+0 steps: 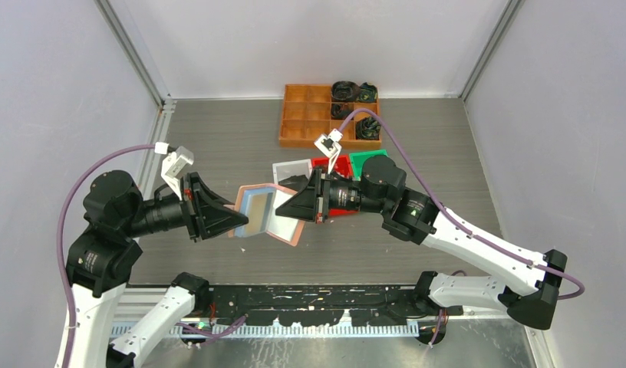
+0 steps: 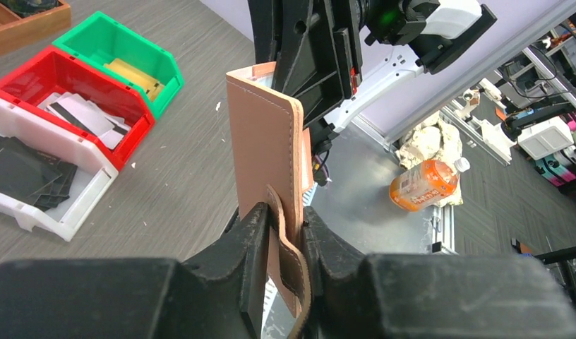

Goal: Take the credit cards out of the card holder
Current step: Remove the credit card from the card holder.

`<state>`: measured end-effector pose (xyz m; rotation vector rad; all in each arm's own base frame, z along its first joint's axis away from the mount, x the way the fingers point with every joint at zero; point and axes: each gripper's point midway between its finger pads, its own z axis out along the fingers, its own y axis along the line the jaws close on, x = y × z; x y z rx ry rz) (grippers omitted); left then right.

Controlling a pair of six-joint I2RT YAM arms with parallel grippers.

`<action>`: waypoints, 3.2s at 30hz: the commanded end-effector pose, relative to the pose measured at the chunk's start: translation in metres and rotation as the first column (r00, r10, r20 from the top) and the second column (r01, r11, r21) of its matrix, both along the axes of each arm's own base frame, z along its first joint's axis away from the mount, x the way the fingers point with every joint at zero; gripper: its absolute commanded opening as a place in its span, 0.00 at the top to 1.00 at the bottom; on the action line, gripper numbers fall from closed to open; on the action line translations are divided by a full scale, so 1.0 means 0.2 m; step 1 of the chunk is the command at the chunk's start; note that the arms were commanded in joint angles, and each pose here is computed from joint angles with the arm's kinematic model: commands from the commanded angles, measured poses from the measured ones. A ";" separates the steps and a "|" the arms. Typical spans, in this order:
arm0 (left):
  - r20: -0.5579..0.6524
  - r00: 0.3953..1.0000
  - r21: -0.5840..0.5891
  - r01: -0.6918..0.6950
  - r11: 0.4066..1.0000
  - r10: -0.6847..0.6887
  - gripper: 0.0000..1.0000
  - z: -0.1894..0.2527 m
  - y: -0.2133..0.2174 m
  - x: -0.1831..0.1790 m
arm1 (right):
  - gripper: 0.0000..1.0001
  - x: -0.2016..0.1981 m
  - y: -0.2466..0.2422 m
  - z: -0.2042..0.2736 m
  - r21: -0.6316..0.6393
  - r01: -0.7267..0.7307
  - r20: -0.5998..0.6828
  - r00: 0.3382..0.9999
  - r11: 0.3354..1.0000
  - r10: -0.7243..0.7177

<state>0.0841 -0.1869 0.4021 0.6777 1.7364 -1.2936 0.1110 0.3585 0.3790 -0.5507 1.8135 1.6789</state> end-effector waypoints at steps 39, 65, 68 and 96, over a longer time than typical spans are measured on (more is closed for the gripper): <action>-0.027 0.999 -0.124 0.041 0.991 -0.045 1.00 0.18 -0.03 -0.06 | 0.99 -0.05 -0.02 0.18 0.108 -0.042 0.070 0.997 0.993 0.034; 0.073 0.989 -0.064 -0.124 0.990 0.129 1.00 0.09 0.03 0.07 | 0.67 -0.06 0.08 0.16 0.136 -0.037 0.035 0.999 0.990 0.032; 0.066 0.991 -0.066 -0.110 0.992 0.114 1.00 0.09 0.03 0.06 | 0.81 -0.04 0.08 0.15 0.131 -0.012 0.035 0.999 0.991 0.007; 0.007 0.997 -0.097 -0.079 0.992 0.080 1.00 0.16 0.02 0.01 | 0.99 -0.10 -0.02 0.16 0.224 -0.020 0.119 0.993 0.974 -0.007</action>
